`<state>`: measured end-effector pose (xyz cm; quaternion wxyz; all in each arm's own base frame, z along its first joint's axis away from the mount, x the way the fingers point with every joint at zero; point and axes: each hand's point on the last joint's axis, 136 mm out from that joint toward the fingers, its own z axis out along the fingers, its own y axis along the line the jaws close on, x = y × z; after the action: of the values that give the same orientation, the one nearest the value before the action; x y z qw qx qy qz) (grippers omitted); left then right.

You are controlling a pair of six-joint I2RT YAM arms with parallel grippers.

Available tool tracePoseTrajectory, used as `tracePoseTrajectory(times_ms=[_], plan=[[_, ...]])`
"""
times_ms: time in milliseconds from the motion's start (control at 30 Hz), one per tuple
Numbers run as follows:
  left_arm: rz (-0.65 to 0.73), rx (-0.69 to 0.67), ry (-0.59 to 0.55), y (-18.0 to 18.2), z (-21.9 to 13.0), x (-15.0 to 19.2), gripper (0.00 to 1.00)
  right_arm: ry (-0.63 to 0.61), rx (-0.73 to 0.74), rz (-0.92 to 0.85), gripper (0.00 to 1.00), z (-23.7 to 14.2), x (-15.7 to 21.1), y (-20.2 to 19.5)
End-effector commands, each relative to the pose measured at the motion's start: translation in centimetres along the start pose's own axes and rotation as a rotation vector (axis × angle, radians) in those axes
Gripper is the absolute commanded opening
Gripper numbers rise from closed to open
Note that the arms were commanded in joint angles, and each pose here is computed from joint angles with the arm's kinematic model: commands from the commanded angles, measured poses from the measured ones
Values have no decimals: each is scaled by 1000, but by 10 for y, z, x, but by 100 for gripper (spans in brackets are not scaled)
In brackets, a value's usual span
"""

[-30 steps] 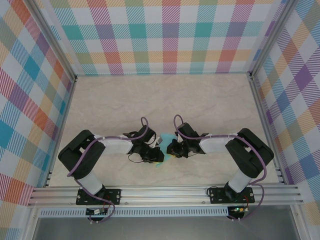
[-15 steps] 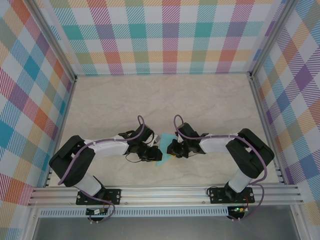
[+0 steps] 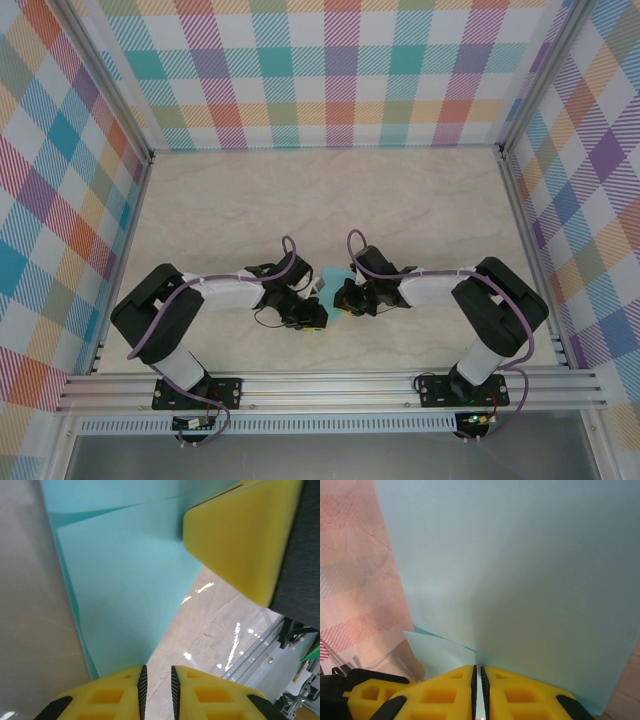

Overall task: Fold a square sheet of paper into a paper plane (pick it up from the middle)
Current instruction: Third fold the triangle at the center of the table.

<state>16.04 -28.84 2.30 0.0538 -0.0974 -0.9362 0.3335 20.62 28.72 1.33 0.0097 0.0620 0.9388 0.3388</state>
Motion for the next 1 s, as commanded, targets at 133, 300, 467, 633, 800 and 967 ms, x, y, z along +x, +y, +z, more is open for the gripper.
tracePoseTrajectory(times_ms=[133, 300, 467, 633, 800, 967], plan=[[-33, -172, 72, 40, 5, 25, 20, 19, 187, 81, 15, 2, 14, -49], [-37, -224, 65, 50, -3, 31, 20, 20, 194, 80, 16, 1, 14, -49], [-19, -175, 23, 34, -11, 25, 20, 20, 198, 80, 16, 2, 13, -50], [12, -29, -24, -4, -19, 11, 23, 18, 195, 80, 16, 2, 12, -49], [34, 27, -30, -19, -17, 3, 24, 21, 194, 79, 16, 2, 13, -48], [-6, -40, 48, 4, -2, 14, 25, 20, 194, 79, 17, 2, 13, -47]])
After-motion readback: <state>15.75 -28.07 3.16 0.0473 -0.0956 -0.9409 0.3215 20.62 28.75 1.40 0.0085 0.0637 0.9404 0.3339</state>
